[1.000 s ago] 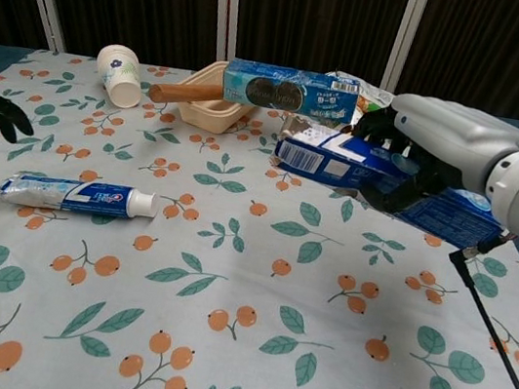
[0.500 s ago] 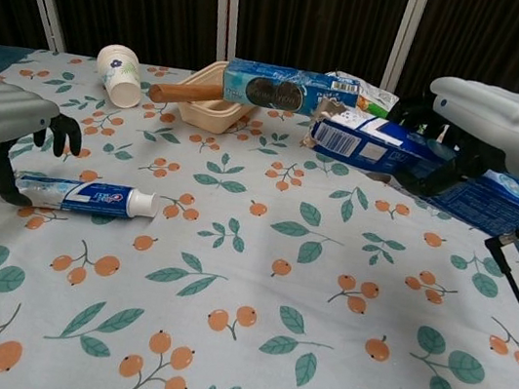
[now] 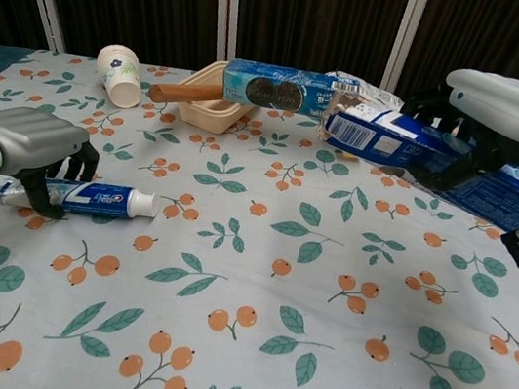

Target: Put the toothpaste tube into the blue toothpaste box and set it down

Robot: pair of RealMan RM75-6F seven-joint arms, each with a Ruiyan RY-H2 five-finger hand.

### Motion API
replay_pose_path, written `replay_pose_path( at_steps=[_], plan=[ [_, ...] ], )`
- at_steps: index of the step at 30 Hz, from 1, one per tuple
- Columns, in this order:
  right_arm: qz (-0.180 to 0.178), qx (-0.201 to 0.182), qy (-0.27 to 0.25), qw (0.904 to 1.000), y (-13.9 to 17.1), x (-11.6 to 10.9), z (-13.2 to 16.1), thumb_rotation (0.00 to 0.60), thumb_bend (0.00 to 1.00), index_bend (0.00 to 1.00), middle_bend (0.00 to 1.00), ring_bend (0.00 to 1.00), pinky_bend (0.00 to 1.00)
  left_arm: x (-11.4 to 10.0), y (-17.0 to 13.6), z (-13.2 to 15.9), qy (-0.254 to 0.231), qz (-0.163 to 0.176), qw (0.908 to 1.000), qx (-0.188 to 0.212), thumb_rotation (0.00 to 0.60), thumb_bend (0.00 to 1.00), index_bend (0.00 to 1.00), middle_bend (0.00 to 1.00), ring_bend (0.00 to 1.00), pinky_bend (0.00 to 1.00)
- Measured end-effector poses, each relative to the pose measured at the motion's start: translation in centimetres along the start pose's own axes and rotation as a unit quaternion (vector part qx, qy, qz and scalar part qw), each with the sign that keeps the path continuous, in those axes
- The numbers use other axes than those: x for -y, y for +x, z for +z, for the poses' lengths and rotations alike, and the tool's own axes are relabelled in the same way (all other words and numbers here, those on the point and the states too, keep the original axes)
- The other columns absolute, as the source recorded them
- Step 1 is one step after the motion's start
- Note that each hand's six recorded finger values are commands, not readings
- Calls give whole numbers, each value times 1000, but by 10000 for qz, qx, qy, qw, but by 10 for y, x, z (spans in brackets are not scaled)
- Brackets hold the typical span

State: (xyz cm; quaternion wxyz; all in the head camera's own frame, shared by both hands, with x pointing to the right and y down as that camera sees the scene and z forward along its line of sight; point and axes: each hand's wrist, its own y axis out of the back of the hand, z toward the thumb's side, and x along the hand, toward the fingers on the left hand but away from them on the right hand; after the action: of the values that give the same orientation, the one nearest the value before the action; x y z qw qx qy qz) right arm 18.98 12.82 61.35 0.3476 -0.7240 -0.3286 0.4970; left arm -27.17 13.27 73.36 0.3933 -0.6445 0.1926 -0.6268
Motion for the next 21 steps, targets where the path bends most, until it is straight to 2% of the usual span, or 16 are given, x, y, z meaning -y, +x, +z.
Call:
replay_pose_path(
  at_steps=[4,10,16,21],
  plan=[
    [-43,15,-40,10000,0,-3,-1,600,456,419,466,427,402,0,-2,2,48,62,10000,41,600,528,722,761,705,732],
    [-103,23,-89,9999,3,-9,-2,600,455,419,466,427,402,-16,-9,3,150,422,9987,239,600,532,728,771,715,737],
    [-168,-4,-186,9997,7,-16,1,600,455,419,466,427,403,-60,-20,4,228,1037,9923,636,600,532,728,771,714,737],
    [-195,-30,-243,9995,13,-20,3,600,455,419,466,426,403,-115,-26,9,369,1692,9789,1082,600,532,728,769,715,737]
  ],
)
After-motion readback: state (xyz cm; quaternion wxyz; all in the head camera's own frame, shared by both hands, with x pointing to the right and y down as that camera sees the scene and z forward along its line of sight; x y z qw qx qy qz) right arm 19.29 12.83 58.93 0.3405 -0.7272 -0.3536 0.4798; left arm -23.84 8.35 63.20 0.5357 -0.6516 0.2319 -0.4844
